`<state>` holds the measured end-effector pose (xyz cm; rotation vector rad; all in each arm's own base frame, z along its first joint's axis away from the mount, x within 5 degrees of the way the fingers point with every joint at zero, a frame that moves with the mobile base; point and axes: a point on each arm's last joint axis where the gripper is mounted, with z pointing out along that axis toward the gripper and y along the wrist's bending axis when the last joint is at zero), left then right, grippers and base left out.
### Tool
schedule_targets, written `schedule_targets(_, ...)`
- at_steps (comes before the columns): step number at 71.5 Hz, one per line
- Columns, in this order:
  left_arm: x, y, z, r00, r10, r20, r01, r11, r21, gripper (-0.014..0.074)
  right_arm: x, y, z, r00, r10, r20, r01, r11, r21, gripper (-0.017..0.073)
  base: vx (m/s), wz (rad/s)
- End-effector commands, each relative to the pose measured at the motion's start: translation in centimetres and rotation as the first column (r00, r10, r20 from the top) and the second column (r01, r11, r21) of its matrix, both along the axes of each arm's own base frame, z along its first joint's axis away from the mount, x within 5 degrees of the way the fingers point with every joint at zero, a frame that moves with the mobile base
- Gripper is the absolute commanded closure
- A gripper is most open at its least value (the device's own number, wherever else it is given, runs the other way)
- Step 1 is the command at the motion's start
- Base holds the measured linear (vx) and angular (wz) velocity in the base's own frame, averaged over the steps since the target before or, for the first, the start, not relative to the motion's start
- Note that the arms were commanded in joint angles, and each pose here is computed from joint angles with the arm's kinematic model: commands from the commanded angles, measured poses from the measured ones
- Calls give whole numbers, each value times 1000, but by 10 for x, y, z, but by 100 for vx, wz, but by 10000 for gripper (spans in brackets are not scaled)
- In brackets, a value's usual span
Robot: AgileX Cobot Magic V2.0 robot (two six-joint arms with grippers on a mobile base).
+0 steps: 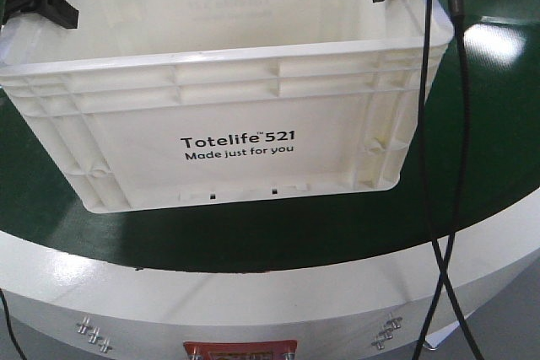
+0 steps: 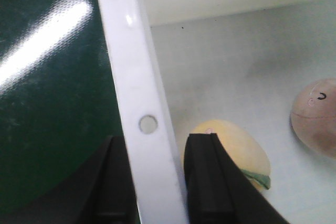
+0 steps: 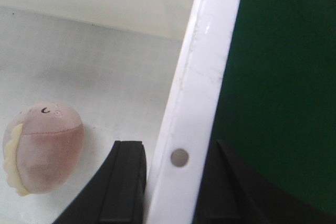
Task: Place moving items into box and shelve
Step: 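Lift the crate with both grippers toward the robot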
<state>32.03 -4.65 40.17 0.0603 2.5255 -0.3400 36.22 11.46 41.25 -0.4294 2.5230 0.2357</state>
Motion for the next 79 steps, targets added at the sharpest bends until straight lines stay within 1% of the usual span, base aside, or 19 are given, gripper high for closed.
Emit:
schedule_targets(1, -19, -13, 50, 973, -20, 231, 59, 985, -163, 614, -25, 9, 49, 982, 54, 180, -83, 984, 159, 571, 0, 0)
schedule_targets(6, -21, -13, 52, 972, -21, 235, 63, 983, -172, 614, -29, 8, 52, 982, 58, 180, -89, 982, 167, 571, 0, 0)
schedule_targets(19, -25, -13, 54, 972, -26, 234, 68, 983, -173, 614, -37, 8, 59, 981, 69, 180, -103, 977, 189, 571, 0, 0)
schedule_targets(40, -26, -13, 54, 974, -28, 225, 68, 982, -174, 614, -40, 9, 61, 982, 71, 176, -107, 973, 203, 571, 0, 0)
schedule_targets(67, -24, -13, 56, 968, -15, 251, 62, 982, -178, 614, -40, 9, 61, 981, 72, 178, -108, 973, 203, 570, 0, 0)
schedule_targets(72, -24, -14, 56, 968, -15, 250, 64, 980, -187, 614, -40, 9, 61, 981, 72, 178, -108, 973, 203, 570, 0, 0)
schedule_targets(79, -25, -16, 57, 968, -16, 251, 71, 974, -214, 614, -40, 9, 61, 981, 72, 178, -108, 973, 203, 570, 0, 0)
